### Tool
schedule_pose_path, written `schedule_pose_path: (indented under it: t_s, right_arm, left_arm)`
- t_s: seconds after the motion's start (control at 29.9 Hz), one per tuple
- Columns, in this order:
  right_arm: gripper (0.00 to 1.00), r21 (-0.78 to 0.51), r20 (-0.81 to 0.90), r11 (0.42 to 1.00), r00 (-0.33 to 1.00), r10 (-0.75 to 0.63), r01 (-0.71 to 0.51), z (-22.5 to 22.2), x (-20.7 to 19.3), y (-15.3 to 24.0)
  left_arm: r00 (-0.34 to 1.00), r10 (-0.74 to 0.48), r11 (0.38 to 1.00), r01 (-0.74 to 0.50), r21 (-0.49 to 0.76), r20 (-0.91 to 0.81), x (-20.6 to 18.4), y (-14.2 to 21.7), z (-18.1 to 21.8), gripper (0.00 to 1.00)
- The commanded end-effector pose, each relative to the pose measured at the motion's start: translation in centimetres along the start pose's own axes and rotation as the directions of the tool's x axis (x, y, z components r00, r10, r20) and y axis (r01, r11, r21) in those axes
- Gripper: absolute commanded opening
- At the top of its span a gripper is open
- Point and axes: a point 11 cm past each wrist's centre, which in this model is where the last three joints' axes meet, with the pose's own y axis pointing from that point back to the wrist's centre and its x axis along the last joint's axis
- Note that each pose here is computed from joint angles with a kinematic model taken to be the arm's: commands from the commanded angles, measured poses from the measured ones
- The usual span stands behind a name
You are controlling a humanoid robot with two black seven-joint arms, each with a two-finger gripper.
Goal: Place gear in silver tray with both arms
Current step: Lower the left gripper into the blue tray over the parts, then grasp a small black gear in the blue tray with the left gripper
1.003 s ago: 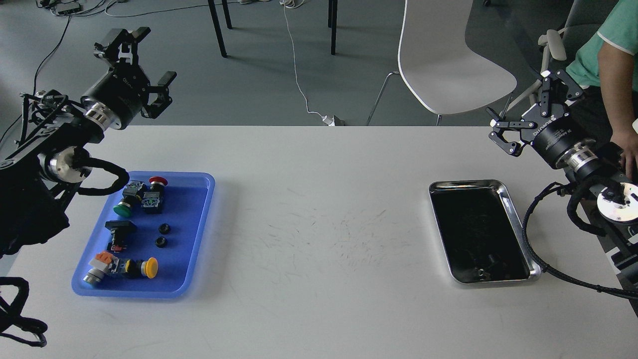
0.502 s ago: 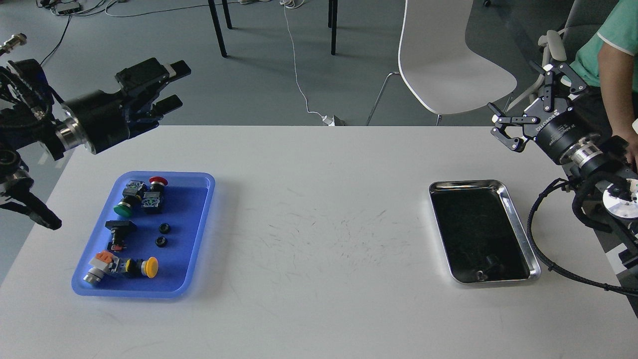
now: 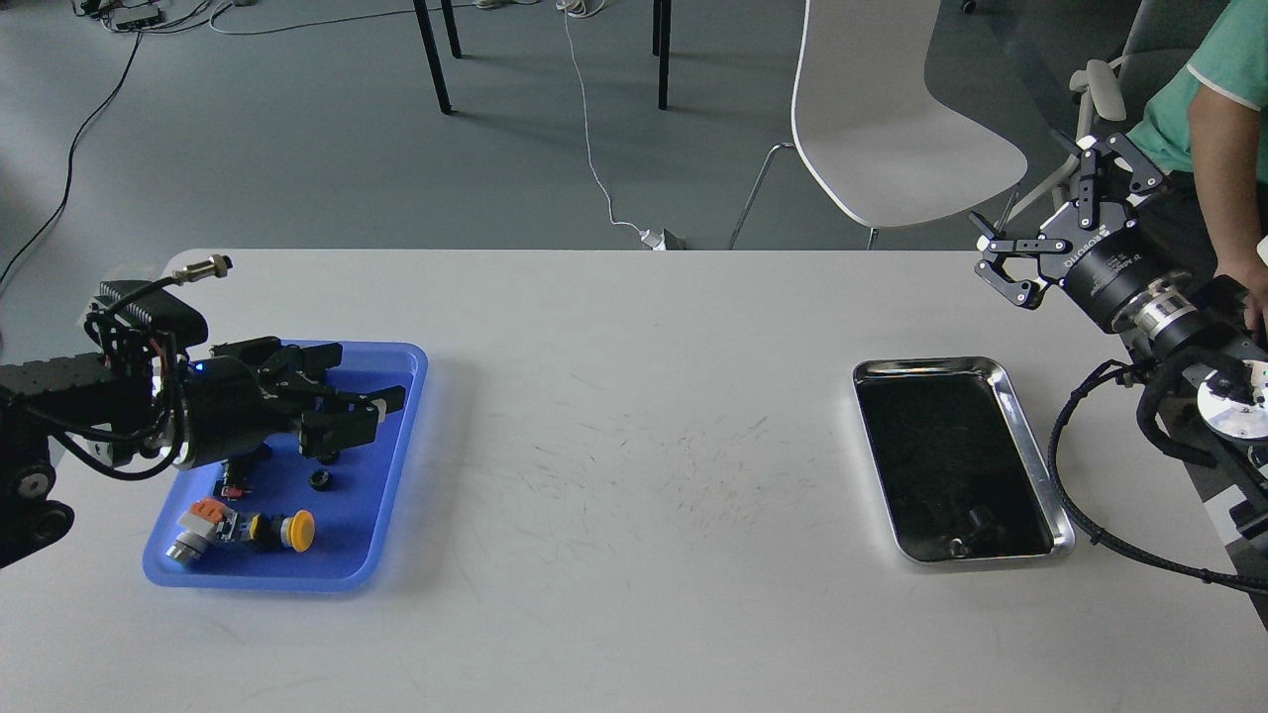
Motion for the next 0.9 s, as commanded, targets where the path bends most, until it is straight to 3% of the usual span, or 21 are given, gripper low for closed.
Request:
schedule_pose_path:
  t_s: [0.0, 0.87]
  right_arm:
    - [0.99, -0.001, -0.003, 1.0, 1.0, 0.004, -0.004, 0.0, -0.1, -0.2]
    - [0.99, -0.023, -0.012, 1.0, 1.0, 0.0, 0.0, 0.6, -0.3, -0.4]
  left_arm:
    - [0.997, -0.05, 0.998, 0.049, 0.029, 0.055, -2.5, -1.0, -0.4, 0.97]
    - [0.985, -0.131, 0.978, 0.148, 0.149, -0.115, -5.3, -1.7, -4.5, 0.91]
